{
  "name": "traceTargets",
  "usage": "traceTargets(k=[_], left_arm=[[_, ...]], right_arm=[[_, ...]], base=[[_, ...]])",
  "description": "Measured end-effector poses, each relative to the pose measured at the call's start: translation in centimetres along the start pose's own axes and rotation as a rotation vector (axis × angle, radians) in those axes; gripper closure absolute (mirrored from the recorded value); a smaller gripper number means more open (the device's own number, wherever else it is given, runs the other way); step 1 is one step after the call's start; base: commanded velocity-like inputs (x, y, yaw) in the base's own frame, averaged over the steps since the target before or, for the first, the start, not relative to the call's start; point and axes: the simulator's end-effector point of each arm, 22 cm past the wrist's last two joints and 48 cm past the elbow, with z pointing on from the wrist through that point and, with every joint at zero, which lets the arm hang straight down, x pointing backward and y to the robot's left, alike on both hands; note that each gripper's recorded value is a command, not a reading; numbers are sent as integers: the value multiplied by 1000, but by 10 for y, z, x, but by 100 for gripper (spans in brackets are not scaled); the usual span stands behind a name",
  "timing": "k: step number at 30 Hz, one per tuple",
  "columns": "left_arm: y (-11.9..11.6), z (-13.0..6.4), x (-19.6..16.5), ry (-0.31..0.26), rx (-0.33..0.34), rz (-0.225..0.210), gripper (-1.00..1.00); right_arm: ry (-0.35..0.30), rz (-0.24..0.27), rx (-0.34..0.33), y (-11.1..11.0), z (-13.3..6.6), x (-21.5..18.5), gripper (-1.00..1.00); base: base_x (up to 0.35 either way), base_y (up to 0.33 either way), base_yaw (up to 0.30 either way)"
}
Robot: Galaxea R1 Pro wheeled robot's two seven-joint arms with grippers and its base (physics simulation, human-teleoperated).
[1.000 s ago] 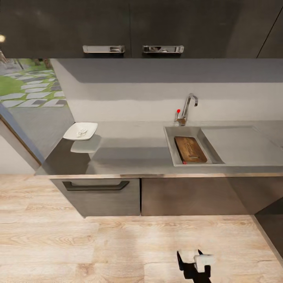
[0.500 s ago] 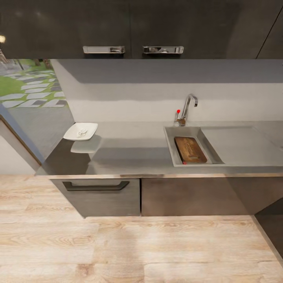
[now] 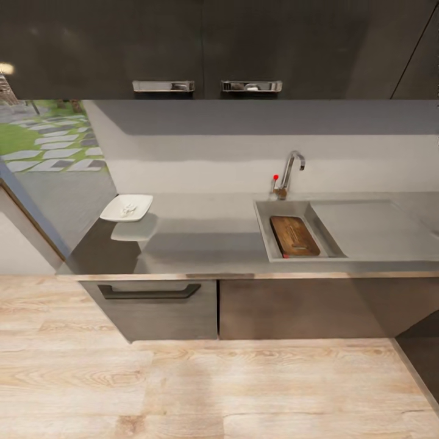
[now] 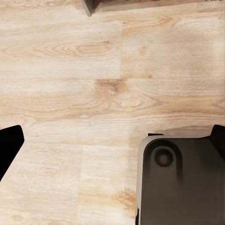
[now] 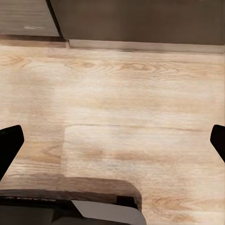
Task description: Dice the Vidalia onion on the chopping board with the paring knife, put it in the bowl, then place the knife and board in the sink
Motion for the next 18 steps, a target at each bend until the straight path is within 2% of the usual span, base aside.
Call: traceTargets(k=[18], left_arm=[[1, 3, -5, -21, -4, -4, -100]], right_arm=[[-21, -3, 2, -1, 0, -8, -100]], base=[[0, 0, 0]])
